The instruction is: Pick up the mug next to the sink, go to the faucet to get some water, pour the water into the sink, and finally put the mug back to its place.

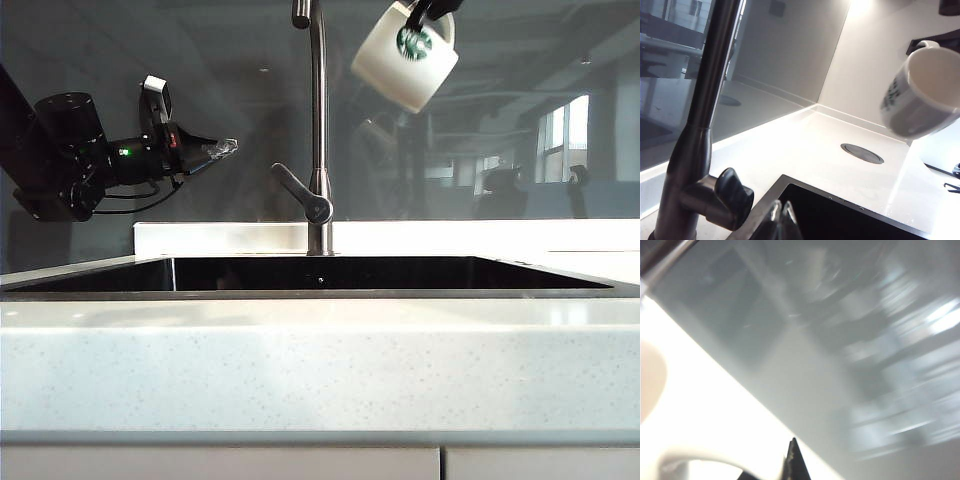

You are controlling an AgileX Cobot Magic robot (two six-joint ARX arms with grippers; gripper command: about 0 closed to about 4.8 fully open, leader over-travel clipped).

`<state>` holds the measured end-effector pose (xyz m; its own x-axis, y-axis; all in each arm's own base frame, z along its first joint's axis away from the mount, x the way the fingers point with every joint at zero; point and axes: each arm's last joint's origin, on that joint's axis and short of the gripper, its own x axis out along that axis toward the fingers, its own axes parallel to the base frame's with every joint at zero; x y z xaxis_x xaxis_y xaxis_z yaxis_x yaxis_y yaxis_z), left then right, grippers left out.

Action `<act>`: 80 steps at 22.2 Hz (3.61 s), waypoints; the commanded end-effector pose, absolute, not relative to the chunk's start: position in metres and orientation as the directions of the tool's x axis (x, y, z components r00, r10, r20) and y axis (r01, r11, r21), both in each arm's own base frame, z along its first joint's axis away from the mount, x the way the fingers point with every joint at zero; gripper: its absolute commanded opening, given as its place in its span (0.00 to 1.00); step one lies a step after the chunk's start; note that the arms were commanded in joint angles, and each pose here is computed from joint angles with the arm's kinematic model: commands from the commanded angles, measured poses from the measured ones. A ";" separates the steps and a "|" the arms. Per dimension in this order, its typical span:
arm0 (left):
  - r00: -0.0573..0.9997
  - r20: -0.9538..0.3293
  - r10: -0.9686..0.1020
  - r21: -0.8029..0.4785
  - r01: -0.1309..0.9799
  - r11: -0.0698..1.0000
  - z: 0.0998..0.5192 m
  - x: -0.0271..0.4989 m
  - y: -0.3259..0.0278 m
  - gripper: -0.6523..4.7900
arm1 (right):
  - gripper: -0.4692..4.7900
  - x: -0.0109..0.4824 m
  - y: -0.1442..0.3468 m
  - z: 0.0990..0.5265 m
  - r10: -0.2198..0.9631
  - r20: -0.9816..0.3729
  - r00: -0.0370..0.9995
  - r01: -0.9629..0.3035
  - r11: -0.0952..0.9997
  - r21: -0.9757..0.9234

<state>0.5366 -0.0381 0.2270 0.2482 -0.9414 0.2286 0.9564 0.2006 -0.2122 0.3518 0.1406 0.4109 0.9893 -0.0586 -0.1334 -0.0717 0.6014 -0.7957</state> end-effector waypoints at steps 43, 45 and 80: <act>0.246 0.228 -0.942 -0.216 0.956 0.197 0.231 0.536 -0.039 0.11 | 0.09 0.265 -0.059 0.201 -0.049 -0.198 0.979 0.021 0.990 -0.140; 0.246 0.228 -0.942 -0.216 0.956 0.197 0.231 0.536 -0.039 0.11 | 0.09 0.267 -0.060 0.199 -0.049 -0.196 0.979 0.021 0.990 -0.142; 0.243 0.228 -0.943 -0.216 0.957 0.195 0.231 0.536 -0.041 0.11 | 0.22 0.262 -0.059 0.191 -0.063 -0.297 0.953 0.027 0.992 -0.125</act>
<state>0.5376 -0.0393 0.2257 0.2510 -0.9420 0.2226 0.9519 0.1984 -0.2336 0.2632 -0.0592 0.1849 0.9479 -0.0600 -0.3129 0.0205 0.9916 -0.1278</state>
